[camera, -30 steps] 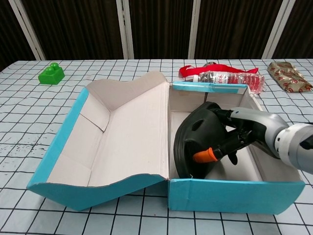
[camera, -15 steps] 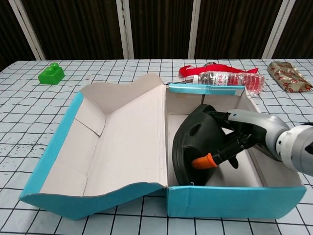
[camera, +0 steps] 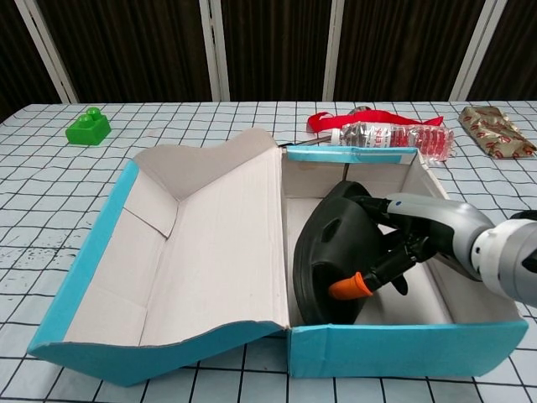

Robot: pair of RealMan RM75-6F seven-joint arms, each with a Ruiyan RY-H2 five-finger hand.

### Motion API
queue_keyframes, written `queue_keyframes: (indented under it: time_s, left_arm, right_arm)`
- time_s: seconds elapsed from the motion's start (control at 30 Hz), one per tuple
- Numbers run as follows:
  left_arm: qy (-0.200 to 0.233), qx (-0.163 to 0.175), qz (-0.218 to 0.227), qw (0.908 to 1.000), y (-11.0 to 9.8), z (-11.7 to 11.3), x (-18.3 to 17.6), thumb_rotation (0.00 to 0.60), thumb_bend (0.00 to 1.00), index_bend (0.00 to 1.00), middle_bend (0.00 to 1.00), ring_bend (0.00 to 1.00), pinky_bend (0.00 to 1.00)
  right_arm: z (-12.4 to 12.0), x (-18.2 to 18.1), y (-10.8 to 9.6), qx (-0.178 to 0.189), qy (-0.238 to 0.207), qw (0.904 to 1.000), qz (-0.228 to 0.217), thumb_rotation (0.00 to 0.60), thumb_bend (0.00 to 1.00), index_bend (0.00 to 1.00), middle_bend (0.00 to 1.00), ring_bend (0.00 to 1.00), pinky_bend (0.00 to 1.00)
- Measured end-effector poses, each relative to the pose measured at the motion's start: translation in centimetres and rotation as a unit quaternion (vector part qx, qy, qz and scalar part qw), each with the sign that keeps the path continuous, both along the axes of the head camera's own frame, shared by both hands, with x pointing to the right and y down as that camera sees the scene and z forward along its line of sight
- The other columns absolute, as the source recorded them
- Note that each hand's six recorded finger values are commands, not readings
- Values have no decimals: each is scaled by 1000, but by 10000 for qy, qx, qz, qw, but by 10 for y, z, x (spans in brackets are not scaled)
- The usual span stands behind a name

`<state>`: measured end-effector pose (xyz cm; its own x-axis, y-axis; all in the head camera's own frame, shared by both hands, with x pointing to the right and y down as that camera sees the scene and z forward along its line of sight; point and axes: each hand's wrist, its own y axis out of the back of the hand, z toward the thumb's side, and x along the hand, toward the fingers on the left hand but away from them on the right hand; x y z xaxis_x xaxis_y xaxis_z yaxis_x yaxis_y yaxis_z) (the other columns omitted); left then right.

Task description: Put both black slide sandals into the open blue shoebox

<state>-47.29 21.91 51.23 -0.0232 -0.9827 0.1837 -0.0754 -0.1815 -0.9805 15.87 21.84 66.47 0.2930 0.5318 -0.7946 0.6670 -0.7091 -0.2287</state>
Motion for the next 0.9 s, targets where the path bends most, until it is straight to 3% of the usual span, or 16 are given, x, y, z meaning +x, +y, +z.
queue_keyframes:
  time_s: [0.07,0.27,0.43,0.53,0.9]
  left_arm:
    - [-1,-3,5,10000,0,0,0,600,77,136,0,0,99]
    - [2,-7,-5,10000,0,0,0,600,77,138,0,0,99]
    - [1,-11,0,10000,0,0,0,600,77,140,0,0,99]
    - [5,-5,2,10000,0,0,0,600,77,142,0,0,99]
    - [12,1,-7,10000,0,-1,0,600,77,142,0,0,99]
  right_arm:
    - [0,0,0,19,-13,10000,-3,600,0,0,0,192,745]
    - [-1,-1,0,31,-69,10000,-18,600,0,0,0,104,723]
    - [-2,-2,1,12,-127,9999,-48,600,0,0,0,97,335]
    - [-2,-2,1,16,-132,9999,-90,600,0,0,0,84,202]
    - [-3,4,-6,186,104,9991,-363,600,0,0,0,36,101]
